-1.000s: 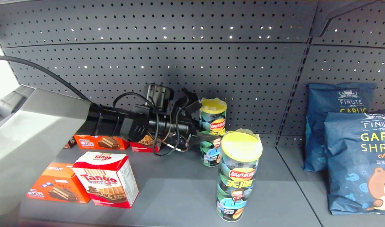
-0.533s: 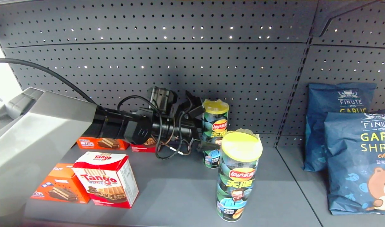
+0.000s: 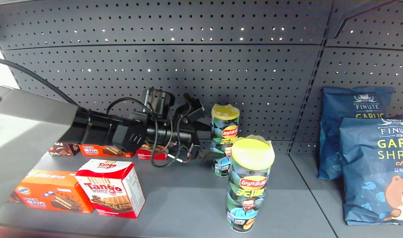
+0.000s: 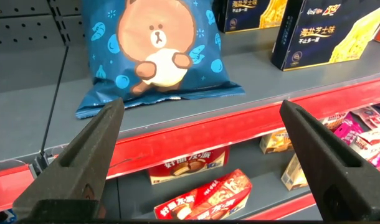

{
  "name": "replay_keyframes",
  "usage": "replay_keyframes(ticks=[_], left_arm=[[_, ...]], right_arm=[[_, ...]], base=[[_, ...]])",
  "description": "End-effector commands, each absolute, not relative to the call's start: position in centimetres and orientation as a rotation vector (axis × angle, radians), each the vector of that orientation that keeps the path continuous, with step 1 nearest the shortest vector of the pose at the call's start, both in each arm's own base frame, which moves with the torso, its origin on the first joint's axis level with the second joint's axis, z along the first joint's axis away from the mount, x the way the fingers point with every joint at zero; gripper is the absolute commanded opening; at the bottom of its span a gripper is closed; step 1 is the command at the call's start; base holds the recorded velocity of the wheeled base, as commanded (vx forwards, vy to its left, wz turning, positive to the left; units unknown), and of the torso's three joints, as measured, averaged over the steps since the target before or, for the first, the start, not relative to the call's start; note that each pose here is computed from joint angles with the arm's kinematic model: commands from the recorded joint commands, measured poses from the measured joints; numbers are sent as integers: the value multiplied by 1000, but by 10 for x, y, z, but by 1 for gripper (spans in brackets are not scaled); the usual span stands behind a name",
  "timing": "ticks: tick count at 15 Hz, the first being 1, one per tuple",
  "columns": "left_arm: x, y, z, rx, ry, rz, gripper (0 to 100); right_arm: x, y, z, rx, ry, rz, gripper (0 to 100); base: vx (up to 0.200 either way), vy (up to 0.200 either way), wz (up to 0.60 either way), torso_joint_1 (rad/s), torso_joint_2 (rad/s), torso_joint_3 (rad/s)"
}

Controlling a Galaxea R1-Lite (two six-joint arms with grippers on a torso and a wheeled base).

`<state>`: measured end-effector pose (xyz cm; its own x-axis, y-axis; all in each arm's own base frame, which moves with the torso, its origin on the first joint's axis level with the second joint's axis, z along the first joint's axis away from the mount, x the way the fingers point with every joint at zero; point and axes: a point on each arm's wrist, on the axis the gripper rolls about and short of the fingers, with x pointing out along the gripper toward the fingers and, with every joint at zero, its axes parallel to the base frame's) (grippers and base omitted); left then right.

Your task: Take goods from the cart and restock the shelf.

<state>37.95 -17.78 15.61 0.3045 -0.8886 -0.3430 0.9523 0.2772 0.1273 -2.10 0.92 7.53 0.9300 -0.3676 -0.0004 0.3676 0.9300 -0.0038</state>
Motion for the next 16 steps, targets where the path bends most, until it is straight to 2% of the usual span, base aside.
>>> replay_keyframes(ticks=[1,4,7,14,16], left_arm=[[355,-152,177,351,207,-1164,100],[337,-136,180,355,241,-1100,100],[329,-132,176,371,250,-1051,100],[322,-154,166,409,261,-858,100],[322,-155,159,412,278,-842,100]], right_arm=[[-21,9,75,-4,2,-376,100],[-21,9,75,-4,2,-376,100],[-21,9,75,-4,2,-376,100],[-21,9,75,-4,2,-376,100],[-21,9,75,-4,2,-376,100]], base=[[0,0,0,0,0,0],[0,0,0,0,0,0],[0,0,0,0,0,0],[0,0,0,0,0,0],[0,0,0,0,0,0]])
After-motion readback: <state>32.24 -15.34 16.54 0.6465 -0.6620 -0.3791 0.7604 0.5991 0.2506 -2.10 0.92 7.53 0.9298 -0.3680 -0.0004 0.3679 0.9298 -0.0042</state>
